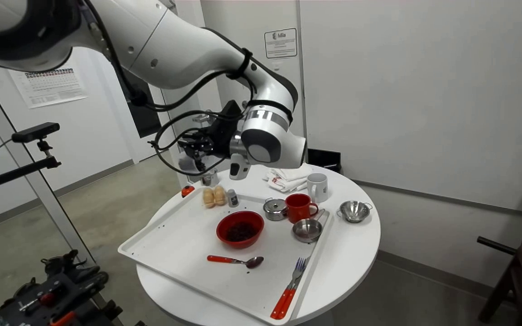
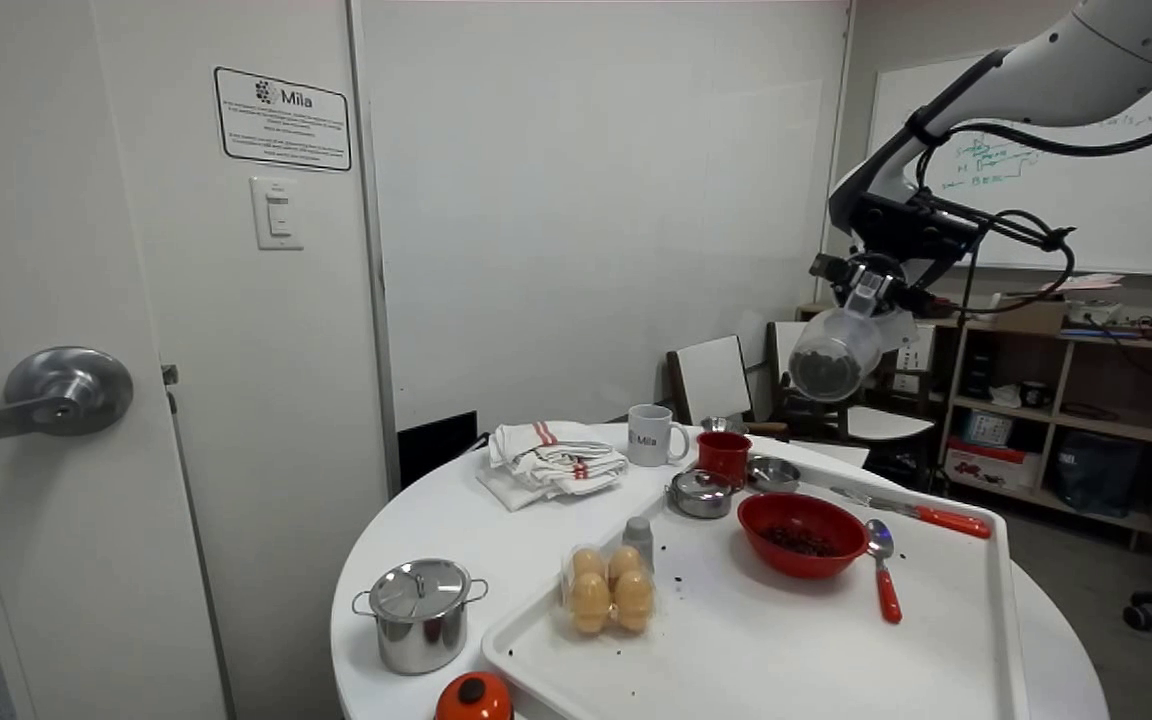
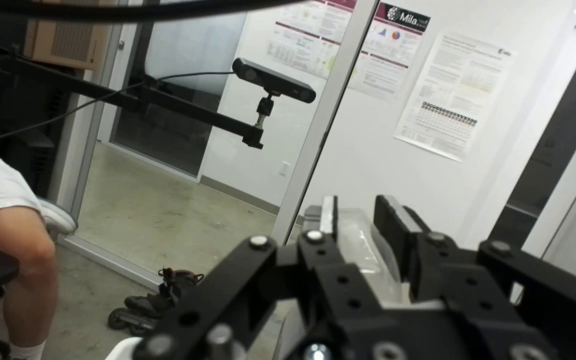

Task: Pour some contents of the jug into the red bowl

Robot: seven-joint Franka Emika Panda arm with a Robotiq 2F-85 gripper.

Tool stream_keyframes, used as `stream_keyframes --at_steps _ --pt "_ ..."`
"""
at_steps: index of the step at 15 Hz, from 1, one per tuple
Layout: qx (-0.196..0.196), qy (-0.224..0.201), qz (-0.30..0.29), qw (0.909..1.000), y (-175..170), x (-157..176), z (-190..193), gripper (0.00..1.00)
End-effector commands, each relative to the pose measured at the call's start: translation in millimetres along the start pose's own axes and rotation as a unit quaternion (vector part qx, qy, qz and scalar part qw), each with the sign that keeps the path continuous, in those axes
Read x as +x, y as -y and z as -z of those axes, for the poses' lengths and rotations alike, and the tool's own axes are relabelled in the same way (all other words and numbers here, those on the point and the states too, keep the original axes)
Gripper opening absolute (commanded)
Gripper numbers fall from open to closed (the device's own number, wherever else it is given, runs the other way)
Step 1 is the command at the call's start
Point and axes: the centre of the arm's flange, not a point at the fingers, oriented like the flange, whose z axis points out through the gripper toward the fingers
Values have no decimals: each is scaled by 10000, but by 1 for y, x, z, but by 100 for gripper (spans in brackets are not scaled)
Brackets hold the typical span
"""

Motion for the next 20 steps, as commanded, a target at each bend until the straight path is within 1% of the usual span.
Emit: stream_keyframes --at_steps 1,6,11,13,20 --pt "162 412 -124 9989 15 7 10 9" --pt "291 899 -203 9953 17 15 12 9" --pt "439 1343 -135 9899 14 15 15 9" --pt "487 1455 -113 9881 13 16 16 9" --pt "592 1623 -96 9849 13 16 17 9"
